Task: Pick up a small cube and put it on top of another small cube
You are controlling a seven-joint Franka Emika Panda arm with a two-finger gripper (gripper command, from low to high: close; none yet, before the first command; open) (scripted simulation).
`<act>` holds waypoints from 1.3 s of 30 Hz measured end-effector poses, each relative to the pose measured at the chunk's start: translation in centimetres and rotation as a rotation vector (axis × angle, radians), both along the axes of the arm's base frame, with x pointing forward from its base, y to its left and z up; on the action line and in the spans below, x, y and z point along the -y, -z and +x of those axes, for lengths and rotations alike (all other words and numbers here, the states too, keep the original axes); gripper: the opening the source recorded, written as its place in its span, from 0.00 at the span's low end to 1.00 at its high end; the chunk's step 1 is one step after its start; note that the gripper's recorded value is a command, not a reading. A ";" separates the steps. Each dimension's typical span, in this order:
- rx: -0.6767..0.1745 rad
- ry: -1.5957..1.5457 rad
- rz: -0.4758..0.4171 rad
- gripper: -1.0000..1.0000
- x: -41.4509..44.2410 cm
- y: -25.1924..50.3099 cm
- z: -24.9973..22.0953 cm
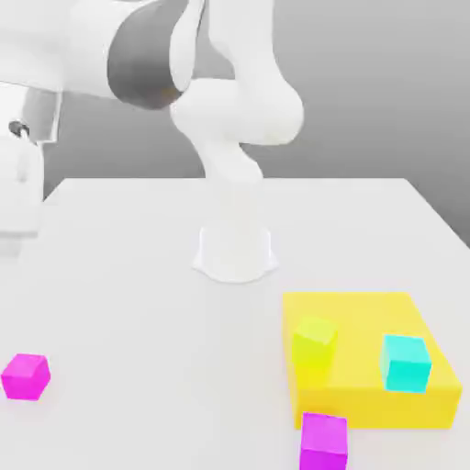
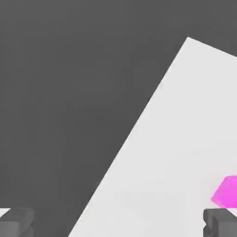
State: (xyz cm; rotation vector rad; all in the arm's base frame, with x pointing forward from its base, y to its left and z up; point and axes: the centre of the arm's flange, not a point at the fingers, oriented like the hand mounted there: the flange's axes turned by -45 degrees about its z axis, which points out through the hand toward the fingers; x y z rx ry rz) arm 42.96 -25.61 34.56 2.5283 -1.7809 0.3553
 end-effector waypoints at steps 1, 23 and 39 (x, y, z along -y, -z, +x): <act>-0.017 0.065 0.023 0.50 1.4 1.9 -0.9; -0.129 0.461 0.192 0.00 5.8 18.4 -7.4; -0.185 -0.485 0.137 0.00 -36.1 5.0 3.2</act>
